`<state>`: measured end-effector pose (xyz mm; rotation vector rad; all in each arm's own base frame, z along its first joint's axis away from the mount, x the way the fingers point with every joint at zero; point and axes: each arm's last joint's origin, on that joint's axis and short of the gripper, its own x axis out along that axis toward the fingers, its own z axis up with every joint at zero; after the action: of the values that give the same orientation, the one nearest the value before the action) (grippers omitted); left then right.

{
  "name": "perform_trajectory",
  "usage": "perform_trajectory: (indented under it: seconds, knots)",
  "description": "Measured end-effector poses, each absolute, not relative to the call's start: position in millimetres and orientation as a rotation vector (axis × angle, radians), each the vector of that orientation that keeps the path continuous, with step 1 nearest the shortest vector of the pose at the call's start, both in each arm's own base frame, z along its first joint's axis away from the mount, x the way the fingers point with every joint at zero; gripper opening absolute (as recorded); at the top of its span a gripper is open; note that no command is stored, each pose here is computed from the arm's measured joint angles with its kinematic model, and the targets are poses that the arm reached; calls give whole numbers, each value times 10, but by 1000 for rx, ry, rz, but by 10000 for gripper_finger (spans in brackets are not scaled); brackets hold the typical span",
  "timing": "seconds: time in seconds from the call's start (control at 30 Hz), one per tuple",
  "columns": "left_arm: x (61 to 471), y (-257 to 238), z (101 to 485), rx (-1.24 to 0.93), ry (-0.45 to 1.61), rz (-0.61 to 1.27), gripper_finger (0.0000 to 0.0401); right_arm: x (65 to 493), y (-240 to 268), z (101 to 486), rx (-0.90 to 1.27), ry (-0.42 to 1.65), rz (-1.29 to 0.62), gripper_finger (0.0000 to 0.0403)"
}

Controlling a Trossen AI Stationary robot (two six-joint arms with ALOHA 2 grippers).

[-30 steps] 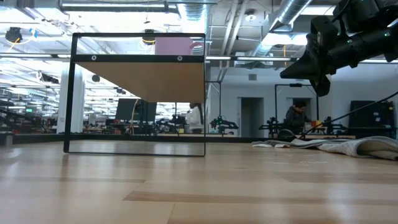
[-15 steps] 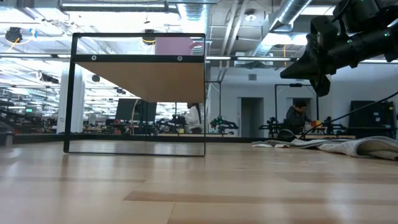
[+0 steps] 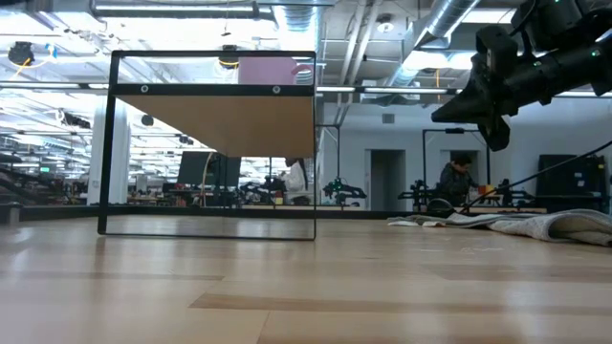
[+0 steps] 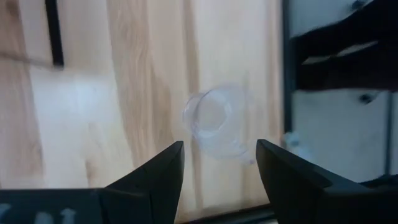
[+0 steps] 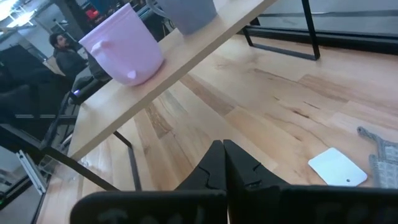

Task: Stack small to large cups/mugs on shelf
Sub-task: Put the transparent mug on the shelf

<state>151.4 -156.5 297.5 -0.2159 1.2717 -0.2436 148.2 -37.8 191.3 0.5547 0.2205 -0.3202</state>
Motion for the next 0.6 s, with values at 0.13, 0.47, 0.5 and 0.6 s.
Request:
perform_trajectory:
  seconds: [0.13, 0.47, 0.5, 0.6]
  knots:
    - [1603, -1666, 2784, -180, 1372, -189, 192, 1482, -378, 1914, 555, 219, -320, 6]
    - [1798, -1884, 2343, -110, 1547, -87, 183, 1481, -378, 1913, 554, 222, -320, 6]
    - [1811, -1899, 2312, -107, 1556, -83, 181, 1481, -378, 1912, 554, 222, -320, 6]
    - [1848, -1937, 2261, -102, 1552, -93, 176, 1481, -378, 1912, 553, 222, -320, 6]
